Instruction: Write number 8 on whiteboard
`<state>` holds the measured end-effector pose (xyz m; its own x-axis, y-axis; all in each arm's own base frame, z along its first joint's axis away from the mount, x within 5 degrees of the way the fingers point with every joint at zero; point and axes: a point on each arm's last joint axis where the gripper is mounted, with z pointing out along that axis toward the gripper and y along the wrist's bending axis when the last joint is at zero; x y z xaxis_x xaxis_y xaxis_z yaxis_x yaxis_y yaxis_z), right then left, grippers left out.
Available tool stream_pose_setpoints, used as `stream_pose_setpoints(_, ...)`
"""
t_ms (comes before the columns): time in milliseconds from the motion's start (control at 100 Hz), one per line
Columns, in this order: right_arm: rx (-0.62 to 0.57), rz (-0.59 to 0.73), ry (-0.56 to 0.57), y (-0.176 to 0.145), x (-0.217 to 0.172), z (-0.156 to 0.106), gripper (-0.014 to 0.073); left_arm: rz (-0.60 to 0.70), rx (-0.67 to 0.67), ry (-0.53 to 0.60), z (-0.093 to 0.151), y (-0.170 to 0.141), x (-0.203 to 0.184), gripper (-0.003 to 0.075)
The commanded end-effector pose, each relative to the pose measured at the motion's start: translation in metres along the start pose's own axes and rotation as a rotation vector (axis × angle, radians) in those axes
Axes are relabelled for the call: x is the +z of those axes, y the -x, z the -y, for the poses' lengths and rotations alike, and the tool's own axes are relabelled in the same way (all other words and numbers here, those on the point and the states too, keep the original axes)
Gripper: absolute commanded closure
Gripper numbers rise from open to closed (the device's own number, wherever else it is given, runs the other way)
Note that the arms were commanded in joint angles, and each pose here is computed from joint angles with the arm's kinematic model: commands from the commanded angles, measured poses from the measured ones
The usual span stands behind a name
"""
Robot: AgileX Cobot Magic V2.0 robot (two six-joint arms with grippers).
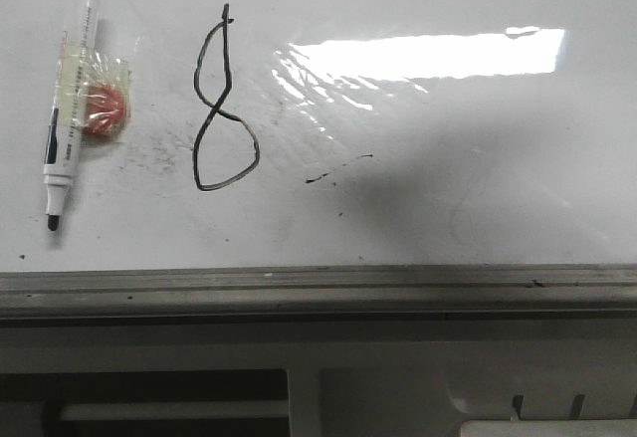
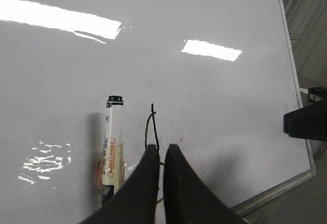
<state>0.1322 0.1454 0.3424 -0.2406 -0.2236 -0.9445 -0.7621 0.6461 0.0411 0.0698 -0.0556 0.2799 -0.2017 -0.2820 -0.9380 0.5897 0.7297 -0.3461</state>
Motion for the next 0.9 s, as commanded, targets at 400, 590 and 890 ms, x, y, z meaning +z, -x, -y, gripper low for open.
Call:
stream_pose_setpoints(400,-0.076,0.501,-0.068,-0.088,-0.118,-0.002,0.0658,0.132,0.107,-0.04,-0.005,-0.012,-0.025,0.0741)
stream_pose_setpoints(590,-0.081,0.634,-0.069,-0.105,-0.139,-0.004,0.0658,0.132,0.107,-0.04,-0.005,-0.012,-0.025,0.0741)
stream_pose_setpoints(890,-0.081,0.626,-0.069,-0.105,-0.137,-0.004,0.0658,0.132,0.107,-0.04,-0.005,-0.012,-0.025,0.0741)
